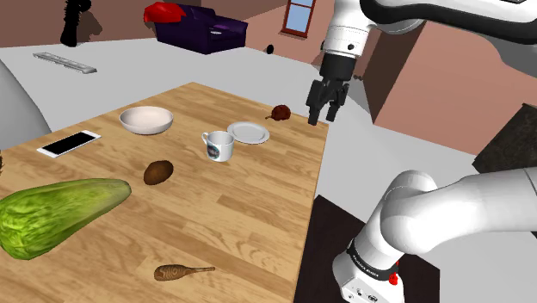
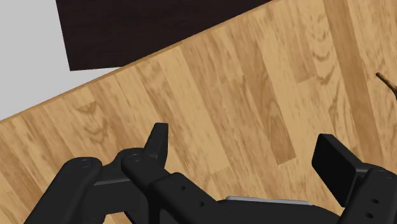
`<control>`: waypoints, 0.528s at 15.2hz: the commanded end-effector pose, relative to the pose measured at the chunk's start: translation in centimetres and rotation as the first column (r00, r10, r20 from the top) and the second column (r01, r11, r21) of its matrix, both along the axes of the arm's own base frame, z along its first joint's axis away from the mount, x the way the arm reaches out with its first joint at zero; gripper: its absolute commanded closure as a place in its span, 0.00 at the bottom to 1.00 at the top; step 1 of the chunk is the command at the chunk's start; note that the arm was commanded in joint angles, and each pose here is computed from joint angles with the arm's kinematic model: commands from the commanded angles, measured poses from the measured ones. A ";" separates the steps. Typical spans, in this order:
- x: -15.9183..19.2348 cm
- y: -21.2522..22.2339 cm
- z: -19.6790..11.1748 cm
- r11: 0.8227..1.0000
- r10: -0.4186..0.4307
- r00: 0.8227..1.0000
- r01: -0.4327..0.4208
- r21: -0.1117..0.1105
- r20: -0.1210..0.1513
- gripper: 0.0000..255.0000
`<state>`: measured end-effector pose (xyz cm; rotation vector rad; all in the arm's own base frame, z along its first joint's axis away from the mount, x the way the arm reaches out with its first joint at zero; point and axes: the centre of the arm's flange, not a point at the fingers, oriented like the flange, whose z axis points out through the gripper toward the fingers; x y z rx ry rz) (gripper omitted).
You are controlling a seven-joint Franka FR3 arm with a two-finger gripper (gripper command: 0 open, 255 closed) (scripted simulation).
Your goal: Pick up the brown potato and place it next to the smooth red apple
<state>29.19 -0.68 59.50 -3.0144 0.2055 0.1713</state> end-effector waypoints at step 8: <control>5.0 6.2 -4.1 0.982 -0.188 0.982 0.188 0.010 -0.032 0.00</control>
